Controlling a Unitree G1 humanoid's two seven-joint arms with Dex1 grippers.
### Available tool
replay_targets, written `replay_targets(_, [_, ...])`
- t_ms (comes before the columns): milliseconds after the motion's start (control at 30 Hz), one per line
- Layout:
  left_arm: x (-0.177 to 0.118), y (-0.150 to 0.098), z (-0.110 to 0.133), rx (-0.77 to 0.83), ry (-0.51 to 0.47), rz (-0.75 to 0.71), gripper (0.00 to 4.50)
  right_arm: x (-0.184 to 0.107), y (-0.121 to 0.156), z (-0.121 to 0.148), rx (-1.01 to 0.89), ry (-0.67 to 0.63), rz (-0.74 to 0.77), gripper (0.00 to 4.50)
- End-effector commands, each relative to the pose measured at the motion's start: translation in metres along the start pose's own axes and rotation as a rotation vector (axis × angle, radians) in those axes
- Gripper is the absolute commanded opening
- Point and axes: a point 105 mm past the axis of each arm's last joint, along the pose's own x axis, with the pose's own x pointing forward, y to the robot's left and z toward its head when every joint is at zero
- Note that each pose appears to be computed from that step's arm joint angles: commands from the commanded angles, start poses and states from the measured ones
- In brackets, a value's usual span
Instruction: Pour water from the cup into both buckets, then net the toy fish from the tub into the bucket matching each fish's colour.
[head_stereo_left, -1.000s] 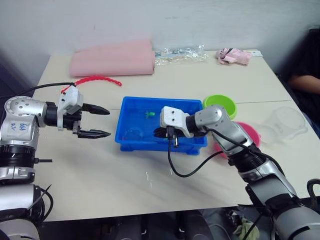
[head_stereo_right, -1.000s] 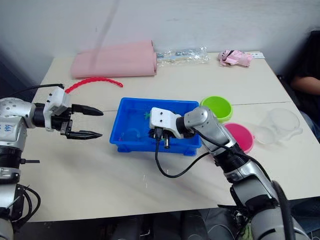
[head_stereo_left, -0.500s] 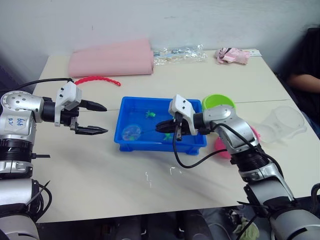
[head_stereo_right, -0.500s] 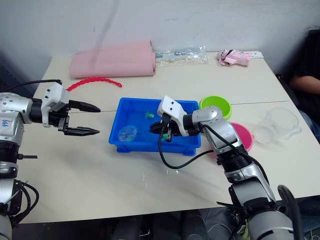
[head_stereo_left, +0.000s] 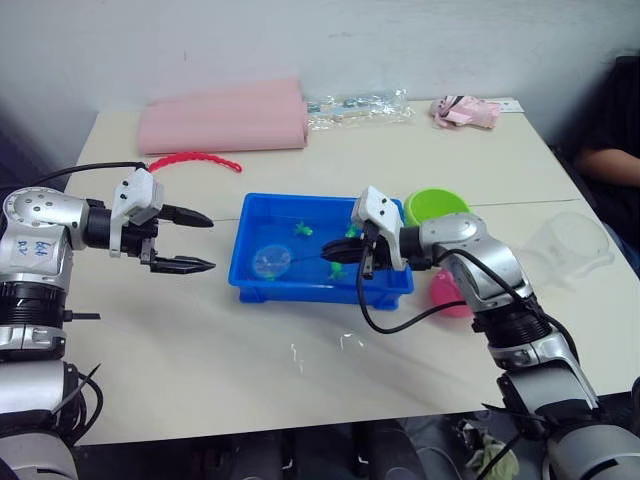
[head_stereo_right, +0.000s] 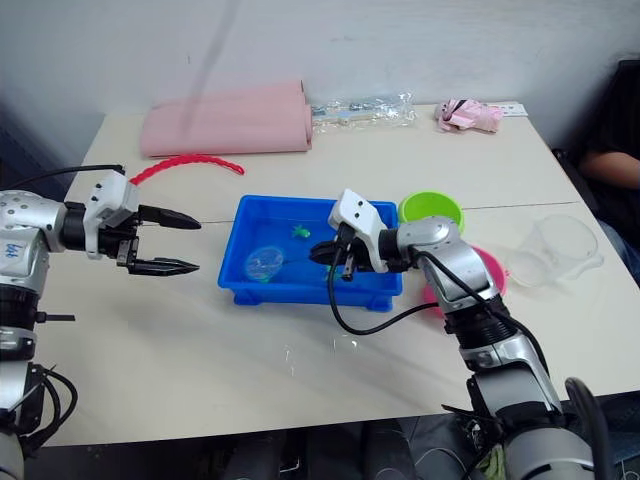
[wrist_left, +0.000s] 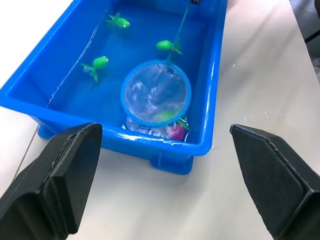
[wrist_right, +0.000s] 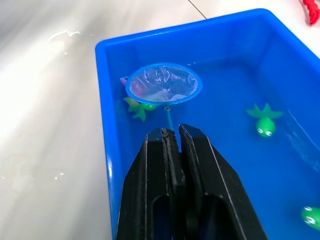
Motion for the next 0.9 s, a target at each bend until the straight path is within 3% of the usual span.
replay_targets(33, [-0.011, 0.000, 0.010, 0.039, -0.004, 0.017, 4.46, -0.001, 0.008, 0.018, -0.059, -0.004, 0.056, 0.00])
replay_targets(267, [-0.010, 0.000, 0.007, 0.031, -0.004, 0.021, 4.46, 0.014, 0.011, 0.032, -0.206, 0.068, 0.118, 0.00])
replay_targets(467, [-0.010, 0.000, 0.006, 0.027, -0.010, 0.030, 4.46, 0.022, 0.012, 0.028, -0.333, 0.152, 0.164, 0.00])
replay_targets(900, [-0.012, -0.001, 0.004, 0.020, -0.012, 0.044, 4.46, 0.010, -0.002, 0.024, -0.437, 0.278, 0.108, 0.00])
